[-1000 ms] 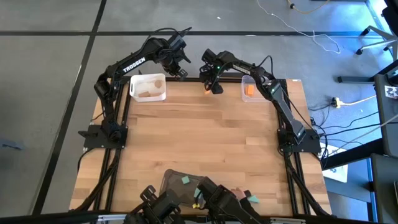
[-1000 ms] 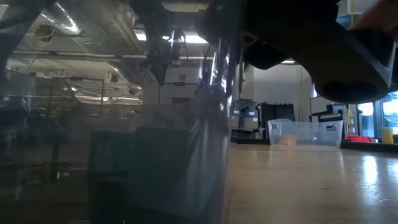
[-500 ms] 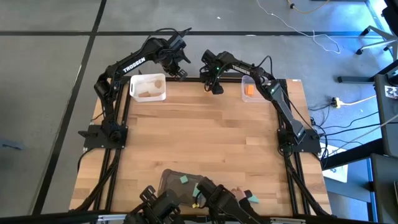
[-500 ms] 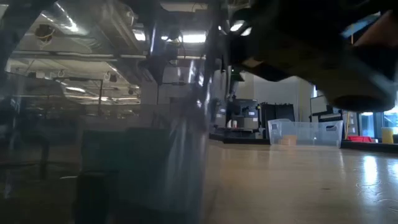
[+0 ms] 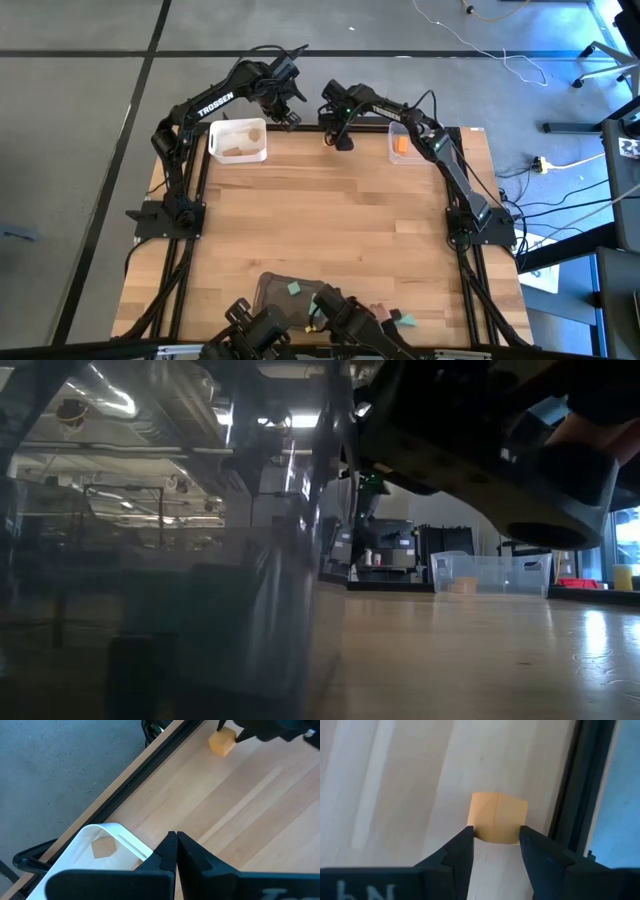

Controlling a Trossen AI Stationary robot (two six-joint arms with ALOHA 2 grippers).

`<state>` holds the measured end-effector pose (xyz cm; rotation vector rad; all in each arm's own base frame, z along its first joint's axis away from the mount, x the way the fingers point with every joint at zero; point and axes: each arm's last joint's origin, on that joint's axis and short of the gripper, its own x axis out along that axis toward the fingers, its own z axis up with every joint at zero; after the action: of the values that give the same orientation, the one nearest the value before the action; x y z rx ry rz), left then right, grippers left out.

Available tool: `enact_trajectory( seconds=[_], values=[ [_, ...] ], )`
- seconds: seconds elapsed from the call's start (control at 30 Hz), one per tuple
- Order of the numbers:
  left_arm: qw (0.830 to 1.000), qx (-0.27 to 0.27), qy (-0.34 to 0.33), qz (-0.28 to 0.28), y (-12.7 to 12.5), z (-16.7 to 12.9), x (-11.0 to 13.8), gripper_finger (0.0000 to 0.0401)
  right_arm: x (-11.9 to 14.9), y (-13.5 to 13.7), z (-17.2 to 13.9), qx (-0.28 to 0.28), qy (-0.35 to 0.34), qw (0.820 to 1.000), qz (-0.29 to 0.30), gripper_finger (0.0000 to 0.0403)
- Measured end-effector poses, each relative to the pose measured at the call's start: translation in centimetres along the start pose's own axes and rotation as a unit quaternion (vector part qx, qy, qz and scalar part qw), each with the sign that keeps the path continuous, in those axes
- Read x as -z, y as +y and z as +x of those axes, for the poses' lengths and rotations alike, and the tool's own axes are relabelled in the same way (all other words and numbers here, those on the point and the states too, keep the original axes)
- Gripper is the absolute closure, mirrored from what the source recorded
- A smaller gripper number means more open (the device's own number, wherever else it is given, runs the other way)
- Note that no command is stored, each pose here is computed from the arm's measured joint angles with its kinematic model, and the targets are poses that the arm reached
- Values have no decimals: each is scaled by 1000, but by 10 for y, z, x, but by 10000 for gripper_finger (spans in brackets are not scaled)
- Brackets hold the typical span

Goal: Sort & place blocks by color
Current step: Put the yellow block into the transparent bin

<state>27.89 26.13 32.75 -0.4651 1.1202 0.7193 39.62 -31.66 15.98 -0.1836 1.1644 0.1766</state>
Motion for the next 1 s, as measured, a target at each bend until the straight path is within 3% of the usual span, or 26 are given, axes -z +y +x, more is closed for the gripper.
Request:
enact_trajectory(
  seconds=[0.63, 1.0],
  values=[
    [1000, 0, 0, 0, 0, 0, 0, 401, -8, -5, 11, 33, -26, 997, 65, 250],
    [1000, 0, 0, -1, 0, 0, 0, 401, -7, -2, 10, 23, -15, 995, 93, 345]
  ],
)
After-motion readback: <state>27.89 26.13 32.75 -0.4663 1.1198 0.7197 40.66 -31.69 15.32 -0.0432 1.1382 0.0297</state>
